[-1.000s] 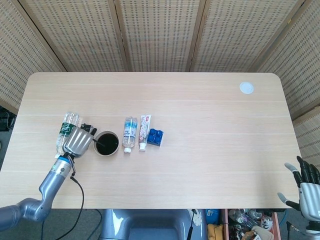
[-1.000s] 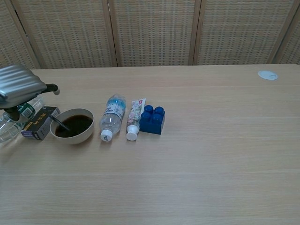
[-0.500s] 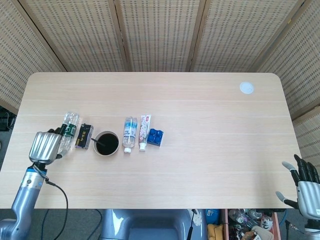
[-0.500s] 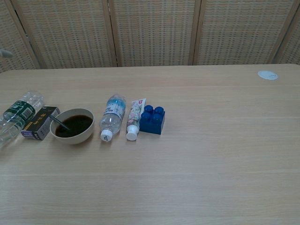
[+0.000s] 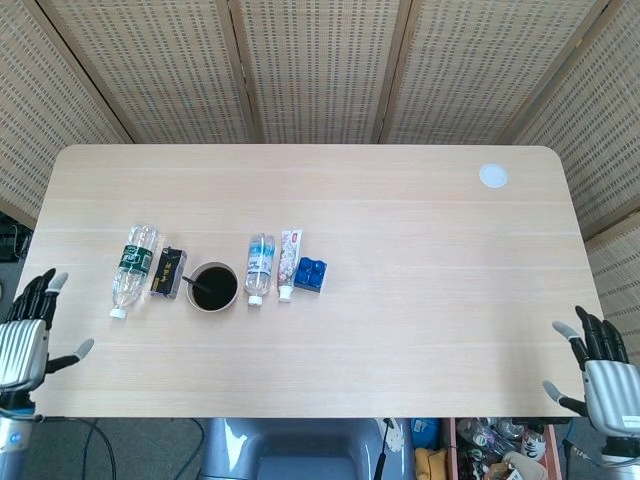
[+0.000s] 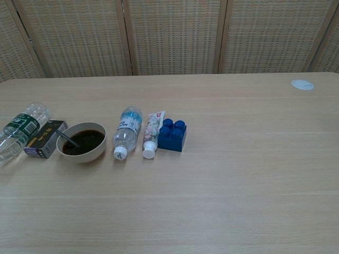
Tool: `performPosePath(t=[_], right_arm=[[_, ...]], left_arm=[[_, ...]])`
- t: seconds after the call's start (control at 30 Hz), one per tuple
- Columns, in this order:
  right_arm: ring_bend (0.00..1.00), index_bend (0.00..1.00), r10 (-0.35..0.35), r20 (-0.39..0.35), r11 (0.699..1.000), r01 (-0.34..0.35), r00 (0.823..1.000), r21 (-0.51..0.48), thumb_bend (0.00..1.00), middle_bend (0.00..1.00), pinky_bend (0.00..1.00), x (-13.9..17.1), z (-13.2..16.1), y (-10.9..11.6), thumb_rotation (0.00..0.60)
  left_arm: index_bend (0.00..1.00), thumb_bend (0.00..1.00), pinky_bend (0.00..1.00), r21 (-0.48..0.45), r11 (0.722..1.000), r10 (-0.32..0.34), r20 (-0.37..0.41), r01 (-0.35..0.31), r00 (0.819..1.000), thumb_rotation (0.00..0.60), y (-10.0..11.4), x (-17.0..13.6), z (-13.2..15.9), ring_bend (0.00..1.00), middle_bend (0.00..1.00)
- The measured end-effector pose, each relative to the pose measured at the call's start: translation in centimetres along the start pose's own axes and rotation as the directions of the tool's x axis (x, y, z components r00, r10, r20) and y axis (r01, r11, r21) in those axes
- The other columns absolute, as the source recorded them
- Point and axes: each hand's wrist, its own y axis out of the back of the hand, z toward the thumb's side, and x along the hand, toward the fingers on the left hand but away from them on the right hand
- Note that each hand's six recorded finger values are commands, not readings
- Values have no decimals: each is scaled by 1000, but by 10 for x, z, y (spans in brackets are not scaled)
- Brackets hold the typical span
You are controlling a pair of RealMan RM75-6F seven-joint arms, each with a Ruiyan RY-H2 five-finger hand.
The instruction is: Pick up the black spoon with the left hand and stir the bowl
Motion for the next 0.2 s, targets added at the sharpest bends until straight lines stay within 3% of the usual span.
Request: performPosePath(t=[0.2], right_arm=[[0, 221, 4, -11, 1000, -3, 1000, 2, 189, 76, 0, -3, 3, -1, 600]], left_arm=[[0, 178, 0, -11, 1000, -5, -25, 5, 1000, 600, 1, -22, -11, 0, 0]])
